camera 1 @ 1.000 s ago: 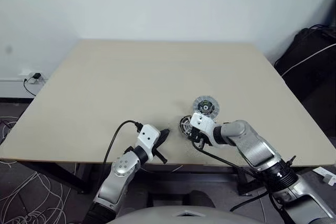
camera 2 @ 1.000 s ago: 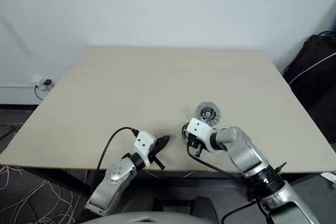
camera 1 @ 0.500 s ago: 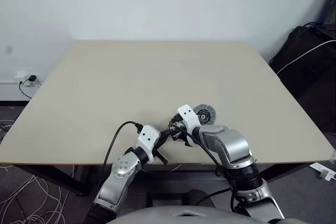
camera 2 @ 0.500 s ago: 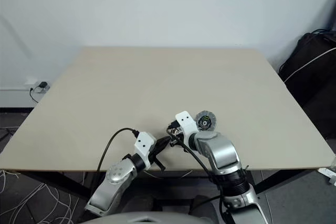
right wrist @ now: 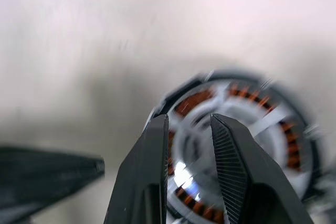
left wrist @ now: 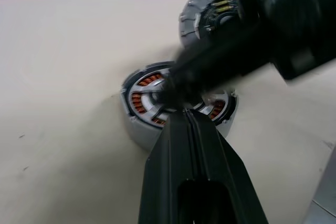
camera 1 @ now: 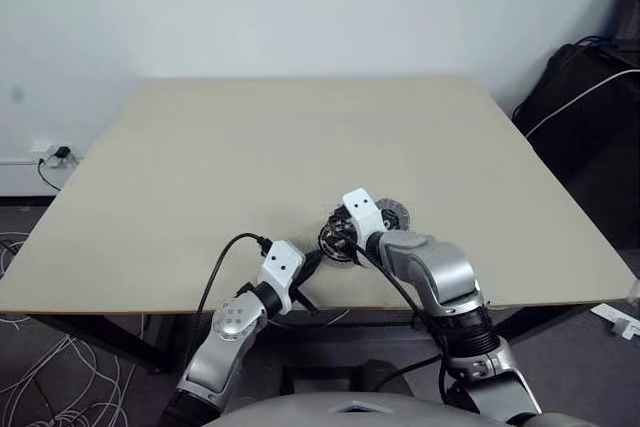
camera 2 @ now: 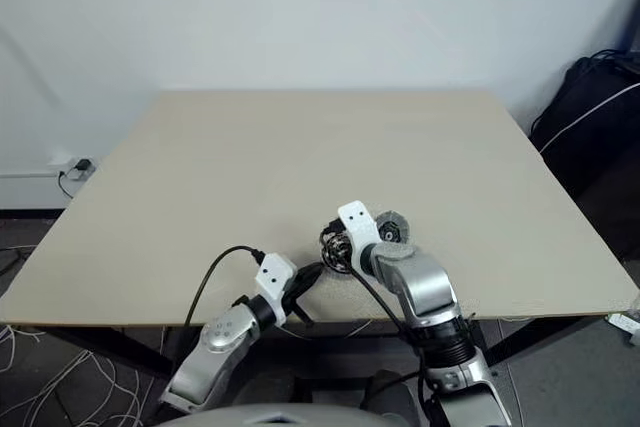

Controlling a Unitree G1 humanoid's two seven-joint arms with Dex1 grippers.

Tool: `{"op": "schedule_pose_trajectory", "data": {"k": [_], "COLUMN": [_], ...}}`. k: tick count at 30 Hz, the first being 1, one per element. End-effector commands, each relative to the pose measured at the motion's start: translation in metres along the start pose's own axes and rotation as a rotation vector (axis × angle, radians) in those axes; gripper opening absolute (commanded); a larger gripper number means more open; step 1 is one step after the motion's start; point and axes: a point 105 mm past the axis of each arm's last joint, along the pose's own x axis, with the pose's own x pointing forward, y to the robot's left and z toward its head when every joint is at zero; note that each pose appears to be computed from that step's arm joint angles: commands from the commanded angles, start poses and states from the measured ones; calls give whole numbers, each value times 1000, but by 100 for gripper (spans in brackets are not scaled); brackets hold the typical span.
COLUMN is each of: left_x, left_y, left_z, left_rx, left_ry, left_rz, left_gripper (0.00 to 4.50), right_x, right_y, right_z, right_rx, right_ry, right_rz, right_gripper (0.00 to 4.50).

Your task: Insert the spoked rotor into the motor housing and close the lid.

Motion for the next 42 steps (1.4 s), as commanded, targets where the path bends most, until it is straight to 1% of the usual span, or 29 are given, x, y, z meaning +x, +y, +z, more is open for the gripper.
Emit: {"op": "schedule_pose_trajectory", "data": {"k": [1, 3, 5, 8, 10, 11, 13, 15, 20, 22, 24, 28, 31, 34, 36, 39, 42], "left_x": [3, 3, 3, 3, 3, 2, 2, 2, 1, 1, 1, 2, 2, 2, 2, 1, 0], "left_y": [-1, -2, -3, -3, -4, -4, -5, -6, -7, -7, -7, -8, -8, -8, -6, -4, -2], "left_z": [14, 14, 15, 15, 16, 16, 16, 16, 16, 17, 17, 17, 17, 17, 16, 15, 14], "left_rx": [17, 19, 22, 25, 24, 23, 21, 19, 18, 19, 20, 25, 27, 29, 31, 34, 35], "left_ry": [-48, -48, -48, -48, -47, -46, -44, -43, -39, -38, -36, -33, -30, -29, -26, -21, -19], "left_rz": [-12, -17, -20, -23, -25, -27, -30, -34, -39, -42, -46, -60, -70, -73, -70, -63, -59], "left_gripper": [0, 0, 0, 0, 0, 0, 0, 0, 0, 0, 0, 0, 0, 0, 0, 0, 0], "right_x": [-11, -14, -20, -38, -52, -59, -73, -86, -109, -113, -110, -97, -90, -84, -77, -69, -64], "right_y": [5, -2, -13, -40, -60, -71, -92, -108, -127, -130, -126, -112, -108, -107, -101, -88, -75], "right_z": [41, 49, 59, 74, 77, 74, 62, 47, 12, -6, -20, -34, -41, -42, -39, -29, -18], "right_rx": [-57, -96, -175, -301, -318, -325, -345, -355, -321, -295, -277, -277, -310, -314, -276, -195, -189], "right_ry": [-184, -240, -306, -413, -453, -452, -422, -381, -291, -244, -214, -240, -246, -276, -307, -360, -391], "right_rz": [-17, -80, -188, -416, -566, -651, -795, -904, -1029, -1032, -983, -828, -769, -739, -689, -591, -503], "right_gripper": [120, 76, 5, 2, 2, 2, 2, 2, 2, 2, 2, 2, 2, 2, 2, 2, 2]}}
